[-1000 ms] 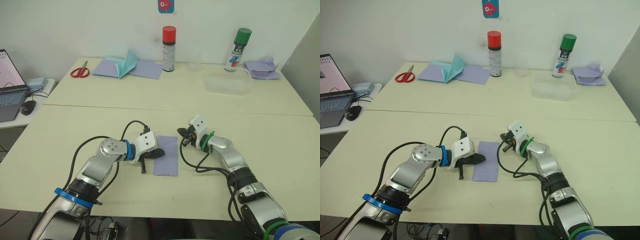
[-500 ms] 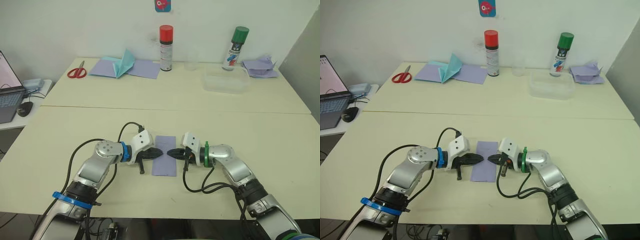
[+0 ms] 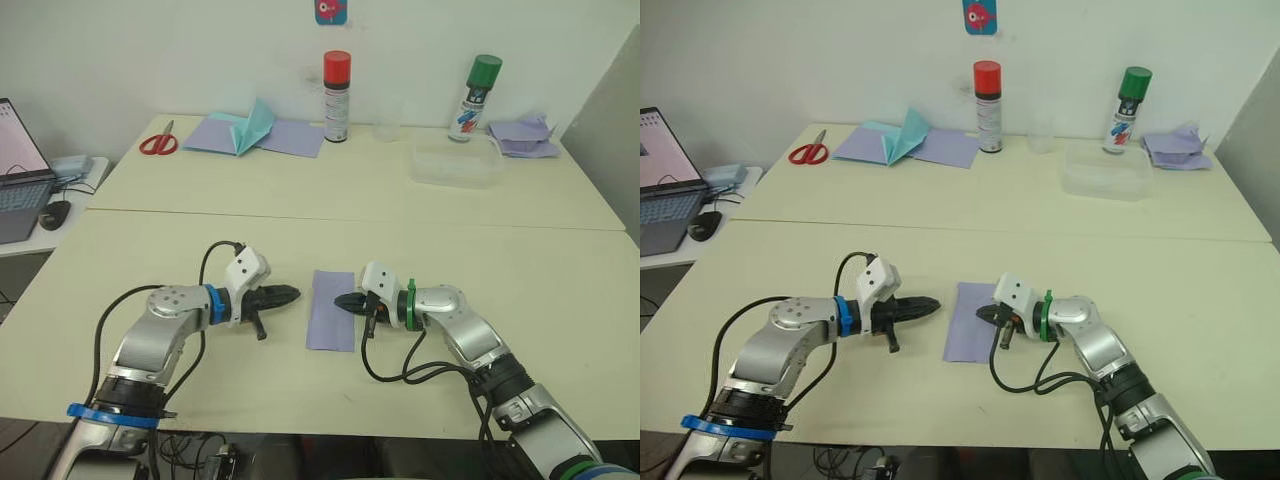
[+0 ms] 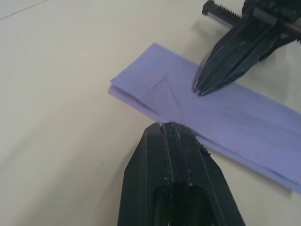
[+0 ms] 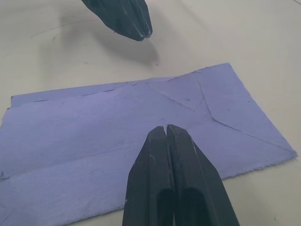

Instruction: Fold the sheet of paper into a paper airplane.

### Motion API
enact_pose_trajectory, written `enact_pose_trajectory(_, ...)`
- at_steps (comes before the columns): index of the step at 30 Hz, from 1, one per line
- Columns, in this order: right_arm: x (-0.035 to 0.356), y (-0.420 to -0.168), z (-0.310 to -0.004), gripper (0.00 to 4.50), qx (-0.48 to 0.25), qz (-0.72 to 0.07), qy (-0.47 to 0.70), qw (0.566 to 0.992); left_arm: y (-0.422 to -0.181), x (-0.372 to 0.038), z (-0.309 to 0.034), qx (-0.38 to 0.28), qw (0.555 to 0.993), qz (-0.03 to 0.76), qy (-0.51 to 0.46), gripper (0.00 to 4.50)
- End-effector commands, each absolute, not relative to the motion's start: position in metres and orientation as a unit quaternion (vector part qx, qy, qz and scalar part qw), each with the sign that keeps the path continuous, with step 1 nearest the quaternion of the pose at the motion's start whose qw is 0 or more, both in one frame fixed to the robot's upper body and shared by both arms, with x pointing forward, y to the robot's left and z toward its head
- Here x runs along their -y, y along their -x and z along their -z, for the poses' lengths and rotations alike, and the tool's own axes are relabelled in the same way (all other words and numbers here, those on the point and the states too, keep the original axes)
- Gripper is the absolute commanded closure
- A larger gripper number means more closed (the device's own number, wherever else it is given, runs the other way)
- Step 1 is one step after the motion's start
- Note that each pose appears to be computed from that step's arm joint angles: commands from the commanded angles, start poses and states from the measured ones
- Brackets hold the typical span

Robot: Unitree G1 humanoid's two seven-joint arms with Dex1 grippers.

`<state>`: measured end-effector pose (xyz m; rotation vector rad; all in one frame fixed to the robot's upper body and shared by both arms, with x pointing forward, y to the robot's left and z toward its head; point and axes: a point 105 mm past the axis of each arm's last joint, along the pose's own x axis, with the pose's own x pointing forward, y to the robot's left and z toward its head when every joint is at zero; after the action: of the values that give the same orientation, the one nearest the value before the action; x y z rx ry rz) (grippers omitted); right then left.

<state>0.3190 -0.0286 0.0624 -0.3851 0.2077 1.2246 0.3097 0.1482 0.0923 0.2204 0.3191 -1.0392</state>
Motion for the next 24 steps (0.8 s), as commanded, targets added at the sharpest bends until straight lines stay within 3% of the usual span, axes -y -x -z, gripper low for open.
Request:
enact_pose_trajectory(1,0.039,-0.32,-0.045,4.45,-0.14,-0.552,0.185,0.801,-0.307,-0.141,-0.098,-0.146,0.842,0.505,-0.119,4.5)
enact_pose_trajectory(24,0.046,-0.322,-0.044,4.45,-0.148,-0.535,0.183,0.811,-0.311,-0.13,-0.082,-0.165,0.803,0.538,-0.197,4.5)
